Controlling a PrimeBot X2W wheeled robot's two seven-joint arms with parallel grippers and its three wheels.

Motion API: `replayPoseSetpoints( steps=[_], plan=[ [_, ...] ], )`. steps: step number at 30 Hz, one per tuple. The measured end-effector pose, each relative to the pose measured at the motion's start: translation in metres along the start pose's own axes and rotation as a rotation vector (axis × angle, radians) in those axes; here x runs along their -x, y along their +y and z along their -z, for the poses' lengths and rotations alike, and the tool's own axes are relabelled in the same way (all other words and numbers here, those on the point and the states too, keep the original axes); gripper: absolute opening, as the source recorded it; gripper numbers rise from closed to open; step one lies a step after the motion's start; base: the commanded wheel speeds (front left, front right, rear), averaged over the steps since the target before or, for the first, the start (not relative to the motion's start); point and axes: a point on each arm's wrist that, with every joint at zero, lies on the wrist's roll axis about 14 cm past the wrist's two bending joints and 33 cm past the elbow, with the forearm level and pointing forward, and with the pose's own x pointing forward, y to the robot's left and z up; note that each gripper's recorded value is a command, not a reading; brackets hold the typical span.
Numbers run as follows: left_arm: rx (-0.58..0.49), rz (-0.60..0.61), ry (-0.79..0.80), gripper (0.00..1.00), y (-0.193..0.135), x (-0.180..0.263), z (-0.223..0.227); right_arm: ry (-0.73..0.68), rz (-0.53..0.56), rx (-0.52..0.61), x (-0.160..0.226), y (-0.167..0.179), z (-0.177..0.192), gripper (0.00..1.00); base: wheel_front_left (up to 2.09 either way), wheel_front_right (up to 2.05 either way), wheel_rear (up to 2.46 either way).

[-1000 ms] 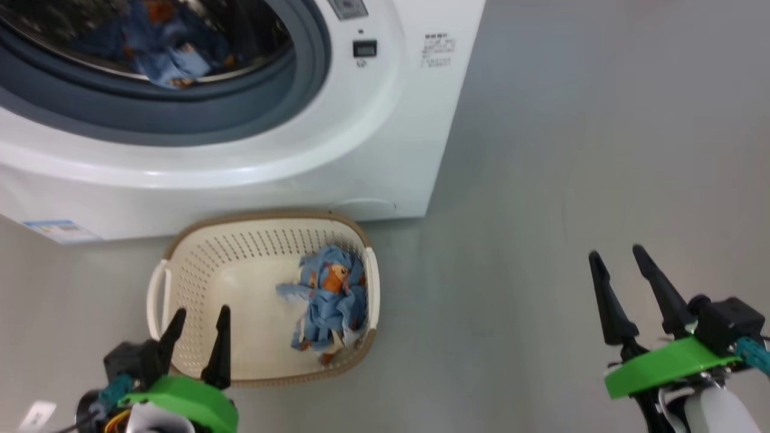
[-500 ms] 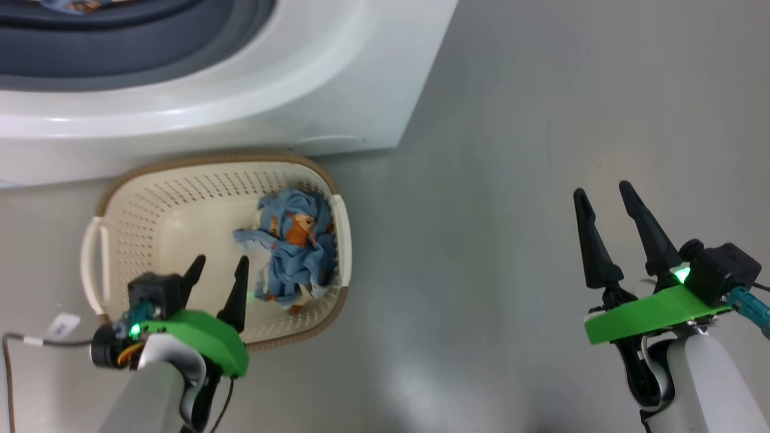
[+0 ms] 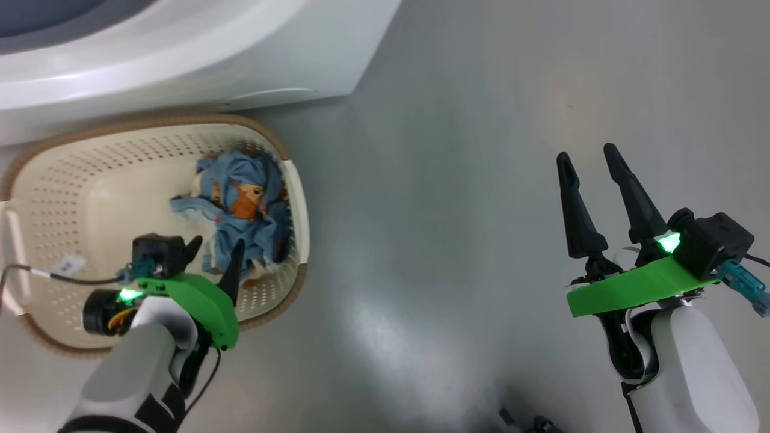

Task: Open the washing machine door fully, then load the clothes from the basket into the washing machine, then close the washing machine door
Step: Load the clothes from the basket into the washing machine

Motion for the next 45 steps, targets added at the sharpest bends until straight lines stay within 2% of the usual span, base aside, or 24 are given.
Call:
replayPoseSetpoints(
  steps=[14, 29, 30, 31, 32, 33, 34, 45],
  plan=[
    [-0.043, 0.085, 0.085, 1.0, -0.005, -0.037, 0.01, 0.042, 0.036, 0.014, -0.002, -0.012, 0.018, 1.0, 0.0, 0.0, 0.0],
    [-0.054, 0.141, 0.187, 1.0, -0.013, -0.05, 0.031, 0.055, 0.036, 0.026, -0.003, -0.013, 0.022, 1.0, 0.0, 0.0, 0.0],
    [-0.048, 0.143, 0.187, 0.85, -0.014, -0.051, 0.03, 0.055, 0.037, 0.027, -0.002, -0.013, 0.022, 1.0, 0.0, 0.0, 0.0],
    [-0.044, 0.145, 0.186, 0.48, -0.015, -0.051, 0.029, 0.055, 0.037, 0.027, -0.002, -0.014, 0.022, 1.0, 0.0, 0.0, 0.0],
    [-0.039, 0.148, 0.181, 0.32, -0.016, -0.052, 0.027, 0.054, 0.038, 0.027, -0.002, -0.014, 0.021, 1.0, 0.0, 0.0, 0.0],
    [-0.037, 0.152, 0.178, 0.12, -0.017, -0.052, 0.025, 0.053, 0.038, 0.027, -0.002, -0.014, 0.02, 1.0, 0.0, 0.0, 0.0],
    [-0.033, 0.156, 0.176, 0.0, -0.018, -0.052, 0.024, 0.051, 0.037, 0.027, -0.002, -0.014, 0.02, 1.0, 0.0, 0.0, 0.0],
    [0.059, 0.148, 0.09, 0.0, -0.021, -0.045, -0.001, 0.02, 0.026, 0.016, -0.003, -0.008, 0.009, 1.0, 0.0, 0.0, 0.0]
  ],
)
